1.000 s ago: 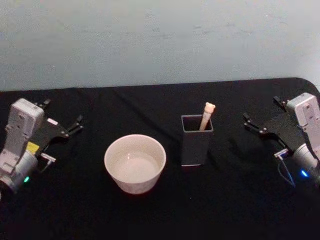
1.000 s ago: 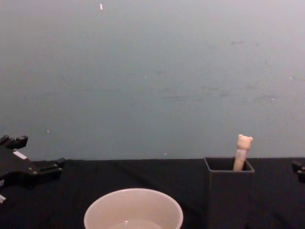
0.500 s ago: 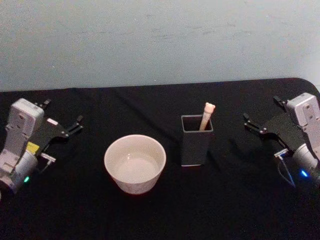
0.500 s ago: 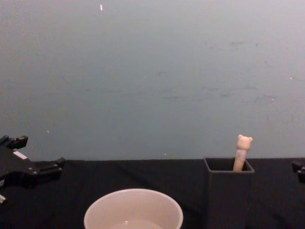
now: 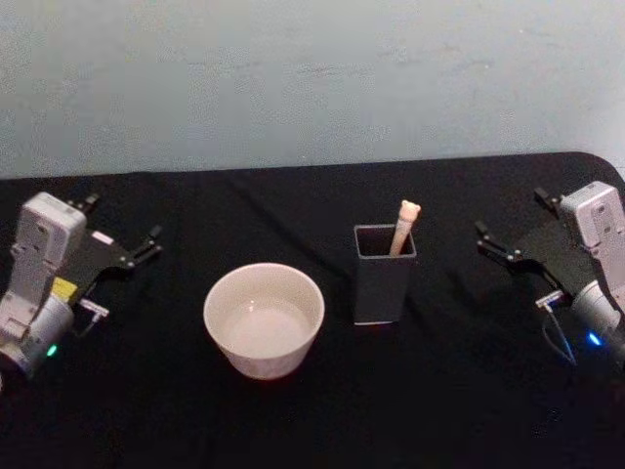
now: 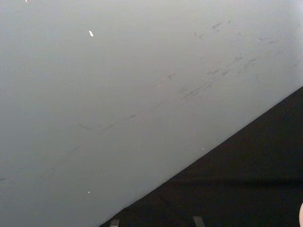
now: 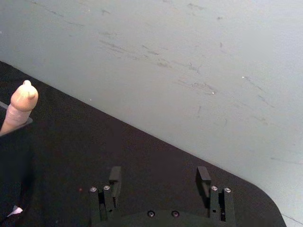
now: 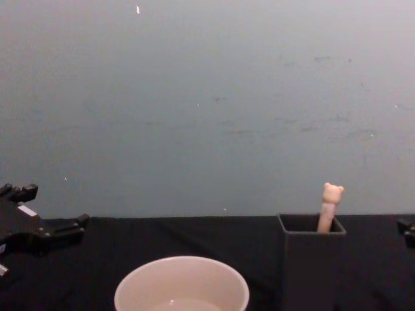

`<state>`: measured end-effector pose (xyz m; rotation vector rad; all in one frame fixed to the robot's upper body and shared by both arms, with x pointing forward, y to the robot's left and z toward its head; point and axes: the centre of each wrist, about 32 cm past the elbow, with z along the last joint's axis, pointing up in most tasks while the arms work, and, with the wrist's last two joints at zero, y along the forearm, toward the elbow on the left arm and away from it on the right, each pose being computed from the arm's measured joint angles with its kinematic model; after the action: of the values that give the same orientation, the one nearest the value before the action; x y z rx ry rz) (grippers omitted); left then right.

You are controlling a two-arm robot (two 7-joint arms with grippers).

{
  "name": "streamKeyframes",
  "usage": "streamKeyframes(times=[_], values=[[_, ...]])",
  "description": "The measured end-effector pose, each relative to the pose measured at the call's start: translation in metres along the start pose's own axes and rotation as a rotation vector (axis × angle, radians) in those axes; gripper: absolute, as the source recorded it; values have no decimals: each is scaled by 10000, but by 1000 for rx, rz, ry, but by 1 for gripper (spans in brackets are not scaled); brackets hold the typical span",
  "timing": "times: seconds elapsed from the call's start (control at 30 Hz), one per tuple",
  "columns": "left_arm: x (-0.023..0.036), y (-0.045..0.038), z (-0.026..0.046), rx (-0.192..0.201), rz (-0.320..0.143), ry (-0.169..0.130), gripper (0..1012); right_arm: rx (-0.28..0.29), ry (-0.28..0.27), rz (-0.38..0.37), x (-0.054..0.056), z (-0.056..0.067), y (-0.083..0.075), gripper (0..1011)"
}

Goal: Pick up the stirring spoon with one hand, stir inside the cup, then place it back in its original position.

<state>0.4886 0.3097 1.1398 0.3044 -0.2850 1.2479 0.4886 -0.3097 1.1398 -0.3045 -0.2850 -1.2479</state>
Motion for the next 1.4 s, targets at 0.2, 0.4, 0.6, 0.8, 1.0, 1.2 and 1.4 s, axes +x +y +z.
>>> streamKeyframes(times=[0.2, 0.4, 0.6, 0.8, 1.0, 1.2, 1.4], values=[[0, 0, 0, 0, 0, 0, 1001, 0, 0, 0, 0, 0, 0, 1002], [0, 0, 0, 0, 0, 0, 1001, 4, 6, 1, 7, 7, -18, 1002], [0, 0, 0, 0, 0, 0, 1001, 21, 64, 26, 28, 66, -92, 1003], [0, 0, 0, 0, 0, 0, 1001, 30, 188, 93, 54, 140, -218, 1003], [0, 0, 0, 0, 0, 0, 1001, 39, 330, 194, 73, 212, -345, 1002], [0, 0, 0, 0, 0, 0, 1001, 49, 426, 301, 73, 263, -425, 1002], [0, 0, 0, 0, 0, 0, 1001, 53, 481, 368, 36, 287, -418, 1002]])
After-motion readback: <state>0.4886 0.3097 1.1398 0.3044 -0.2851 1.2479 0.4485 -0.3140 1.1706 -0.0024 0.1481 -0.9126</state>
